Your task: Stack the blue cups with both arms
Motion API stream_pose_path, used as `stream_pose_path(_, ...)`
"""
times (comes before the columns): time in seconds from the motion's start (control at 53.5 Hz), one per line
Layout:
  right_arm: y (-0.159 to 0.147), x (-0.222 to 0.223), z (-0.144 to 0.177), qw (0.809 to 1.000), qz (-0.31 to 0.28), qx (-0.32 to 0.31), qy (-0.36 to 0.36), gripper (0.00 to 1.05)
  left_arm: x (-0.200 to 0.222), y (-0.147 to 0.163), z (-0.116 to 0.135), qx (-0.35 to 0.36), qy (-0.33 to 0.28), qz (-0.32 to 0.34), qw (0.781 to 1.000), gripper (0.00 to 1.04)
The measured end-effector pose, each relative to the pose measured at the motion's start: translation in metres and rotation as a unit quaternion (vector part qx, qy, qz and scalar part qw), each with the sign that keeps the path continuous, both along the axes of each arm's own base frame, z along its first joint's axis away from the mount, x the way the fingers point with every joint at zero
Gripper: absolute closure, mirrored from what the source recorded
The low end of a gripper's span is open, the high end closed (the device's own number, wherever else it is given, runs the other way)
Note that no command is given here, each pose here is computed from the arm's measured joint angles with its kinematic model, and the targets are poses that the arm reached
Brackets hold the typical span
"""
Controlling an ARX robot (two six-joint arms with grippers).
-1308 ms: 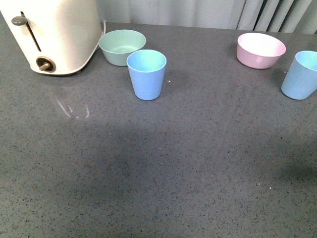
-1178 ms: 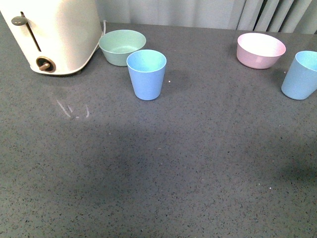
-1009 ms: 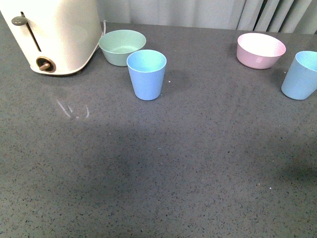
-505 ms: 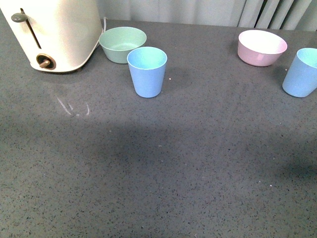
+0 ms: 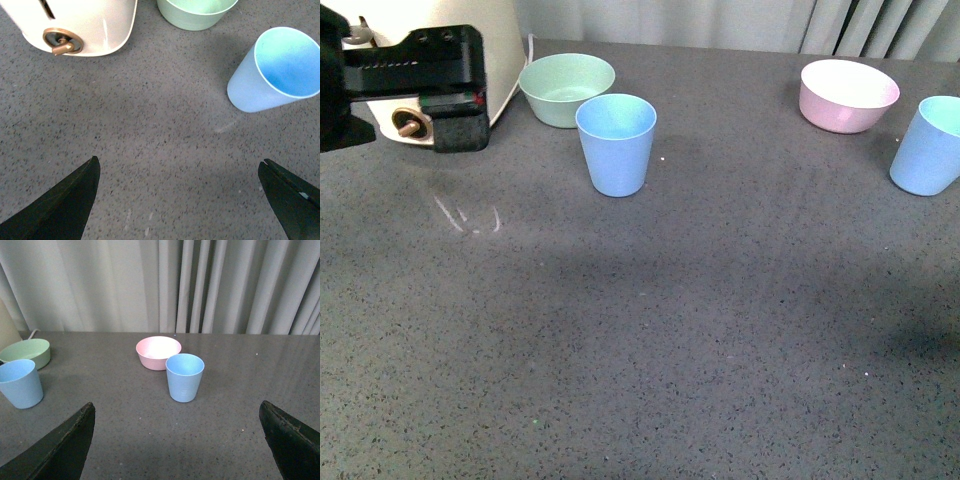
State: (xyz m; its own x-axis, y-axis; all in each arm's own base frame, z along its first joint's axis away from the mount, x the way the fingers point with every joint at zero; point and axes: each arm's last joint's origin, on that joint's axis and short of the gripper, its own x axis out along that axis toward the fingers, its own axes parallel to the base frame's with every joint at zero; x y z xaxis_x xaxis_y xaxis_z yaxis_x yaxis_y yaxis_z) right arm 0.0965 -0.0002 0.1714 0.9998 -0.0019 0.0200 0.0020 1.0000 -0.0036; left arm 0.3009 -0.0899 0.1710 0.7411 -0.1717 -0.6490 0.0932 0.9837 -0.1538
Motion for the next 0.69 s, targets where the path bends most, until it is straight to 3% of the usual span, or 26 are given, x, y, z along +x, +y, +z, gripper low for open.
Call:
stream_pose_path(0.299, 0.0, 0.0, 0.0, 1.0, 0.0, 0.0, 0.0, 0.09, 0.047, -0.03, -0.01, -0.006, 0.025, -0.004, 1.0, 0.09)
stream_pose_path(0.692, 0.0, 0.0, 0.0, 1.0, 0.0, 0.0, 0.0, 0.09, 0.069, -0.068, -0.017, -0.008, 0.045, -0.014, 0.999, 0.09)
